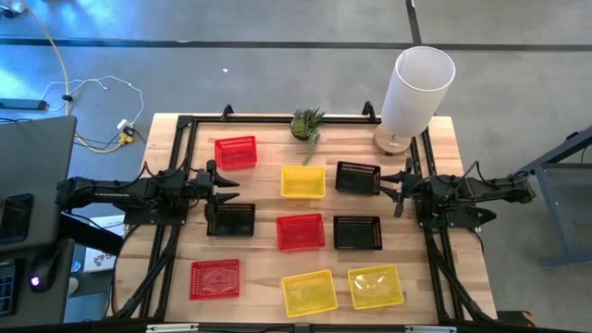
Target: Stack baskets by color
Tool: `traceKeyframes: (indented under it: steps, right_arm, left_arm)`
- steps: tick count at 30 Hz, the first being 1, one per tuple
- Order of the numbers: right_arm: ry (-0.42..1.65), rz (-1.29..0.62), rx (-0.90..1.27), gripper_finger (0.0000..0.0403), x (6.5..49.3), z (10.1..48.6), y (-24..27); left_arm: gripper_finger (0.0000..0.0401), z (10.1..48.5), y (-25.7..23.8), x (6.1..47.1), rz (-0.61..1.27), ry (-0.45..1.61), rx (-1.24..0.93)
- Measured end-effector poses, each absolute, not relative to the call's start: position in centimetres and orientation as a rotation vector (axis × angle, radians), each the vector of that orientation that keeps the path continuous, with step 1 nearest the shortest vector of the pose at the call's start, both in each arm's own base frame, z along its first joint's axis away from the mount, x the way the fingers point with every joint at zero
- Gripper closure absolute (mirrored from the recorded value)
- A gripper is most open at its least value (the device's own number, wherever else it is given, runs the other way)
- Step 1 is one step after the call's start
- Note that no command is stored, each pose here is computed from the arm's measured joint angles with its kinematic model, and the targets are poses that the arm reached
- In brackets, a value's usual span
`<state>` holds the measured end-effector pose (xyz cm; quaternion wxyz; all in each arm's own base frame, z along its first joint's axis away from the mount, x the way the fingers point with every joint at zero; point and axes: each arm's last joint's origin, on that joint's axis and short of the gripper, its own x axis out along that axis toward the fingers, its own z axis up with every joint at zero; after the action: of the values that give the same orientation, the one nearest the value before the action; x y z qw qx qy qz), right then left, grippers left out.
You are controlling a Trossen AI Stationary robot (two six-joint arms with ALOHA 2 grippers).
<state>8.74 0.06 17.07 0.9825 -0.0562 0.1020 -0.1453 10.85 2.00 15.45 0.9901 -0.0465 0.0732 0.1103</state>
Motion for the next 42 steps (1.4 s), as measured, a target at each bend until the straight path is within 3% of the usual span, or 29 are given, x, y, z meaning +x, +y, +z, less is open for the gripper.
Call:
traceKeyframes:
  steps: [37, 42]
  right_arm:
    - [0.205, -0.293, -0.113, 0.0293, 8.7, 17.1, 0.1]
    - [0.205, -0.293, -0.113, 0.0293, 8.7, 17.1, 0.1]
  left_arm:
    - [0.0263, 15.7, 2.0, 10.9, 0.225, 0.117, -0.163]
    - [0.0263, 16.8, 2.2, 10.9, 0.299, 0.05, -0.115]
